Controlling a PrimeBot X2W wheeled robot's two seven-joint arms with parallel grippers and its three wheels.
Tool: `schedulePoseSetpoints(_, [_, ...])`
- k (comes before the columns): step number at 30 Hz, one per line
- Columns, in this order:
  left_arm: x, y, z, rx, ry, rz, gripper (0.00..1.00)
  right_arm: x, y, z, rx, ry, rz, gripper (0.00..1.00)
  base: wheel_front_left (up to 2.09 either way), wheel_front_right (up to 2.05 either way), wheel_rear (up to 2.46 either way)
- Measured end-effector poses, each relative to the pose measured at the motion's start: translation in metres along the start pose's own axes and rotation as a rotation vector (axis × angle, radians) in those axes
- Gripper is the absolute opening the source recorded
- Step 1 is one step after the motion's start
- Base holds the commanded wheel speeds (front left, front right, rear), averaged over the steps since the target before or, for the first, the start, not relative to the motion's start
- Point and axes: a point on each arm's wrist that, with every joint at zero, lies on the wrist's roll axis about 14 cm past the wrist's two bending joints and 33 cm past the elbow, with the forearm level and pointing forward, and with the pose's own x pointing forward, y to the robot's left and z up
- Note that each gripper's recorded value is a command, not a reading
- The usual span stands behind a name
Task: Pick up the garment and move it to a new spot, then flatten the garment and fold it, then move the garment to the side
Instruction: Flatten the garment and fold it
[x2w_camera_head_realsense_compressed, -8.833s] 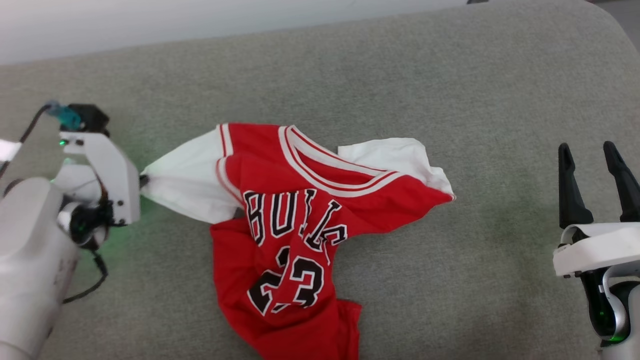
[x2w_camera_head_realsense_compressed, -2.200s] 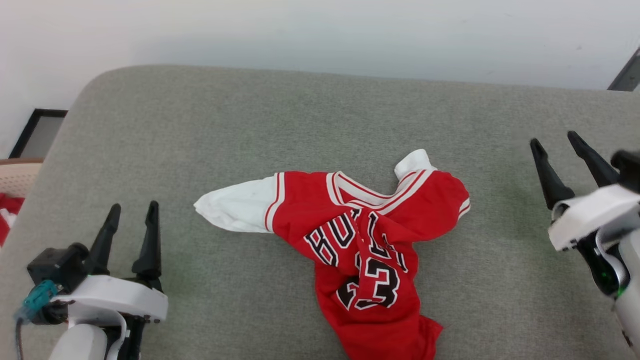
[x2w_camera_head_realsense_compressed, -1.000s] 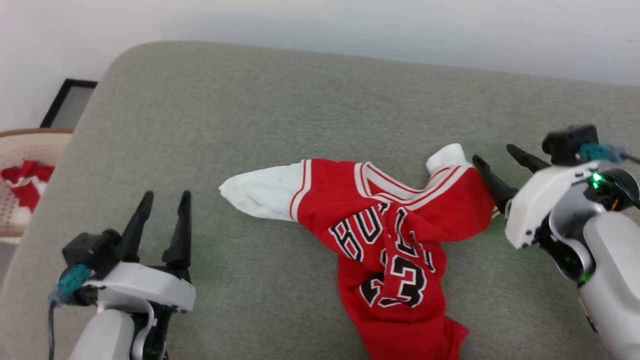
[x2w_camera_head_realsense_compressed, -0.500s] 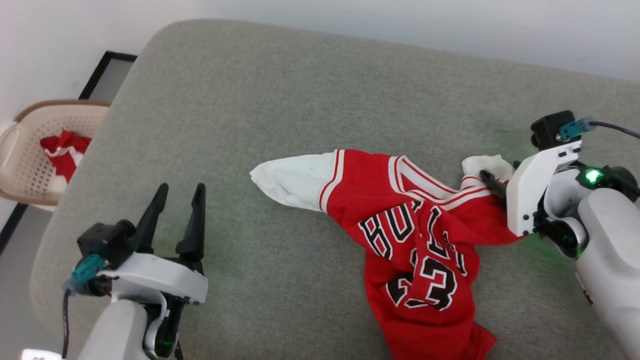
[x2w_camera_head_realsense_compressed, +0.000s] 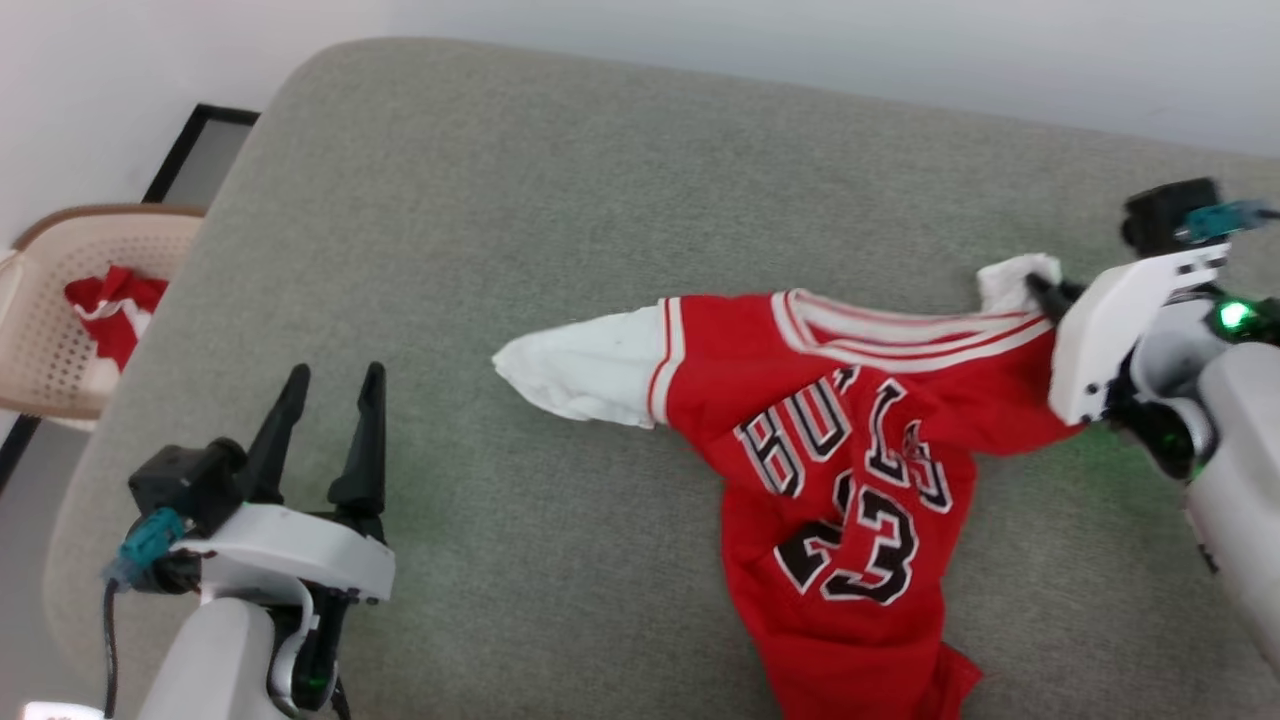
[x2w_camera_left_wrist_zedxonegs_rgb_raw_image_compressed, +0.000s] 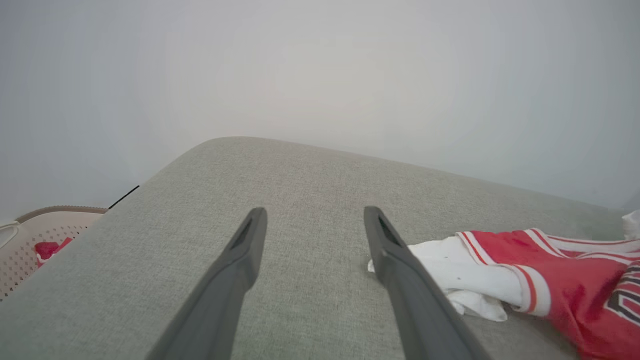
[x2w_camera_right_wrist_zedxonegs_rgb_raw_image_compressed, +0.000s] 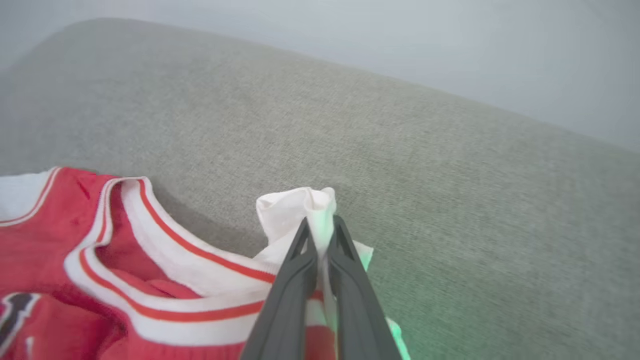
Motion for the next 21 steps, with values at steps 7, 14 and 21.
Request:
schedulePoseSetpoints(7, [0.003, -0.004, 0.001, 0.005, -0.006, -0.019, 1.0, -0.027, -0.034, 0.004, 0.085, -0.07, -0.069, 0.0, 0.0, 0.0, 0.0])
schedulePoseSetpoints(14, [0.008, -0.017, 0.001, 0.005, -0.009, -0.057, 1.0, -0.062, -0.06, -0.037, 0.165, -0.026, -0.137, 0.0, 0.0, 0.0, 0.0])
schedulePoseSetpoints(21, [0.017, -0.032, 0.001, 0.005, -0.011, -0.104, 1.0, -0.082, -0.067, -0.06, 0.204, 0.003, -0.174, 0.47, 0.0, 0.0, 0.0])
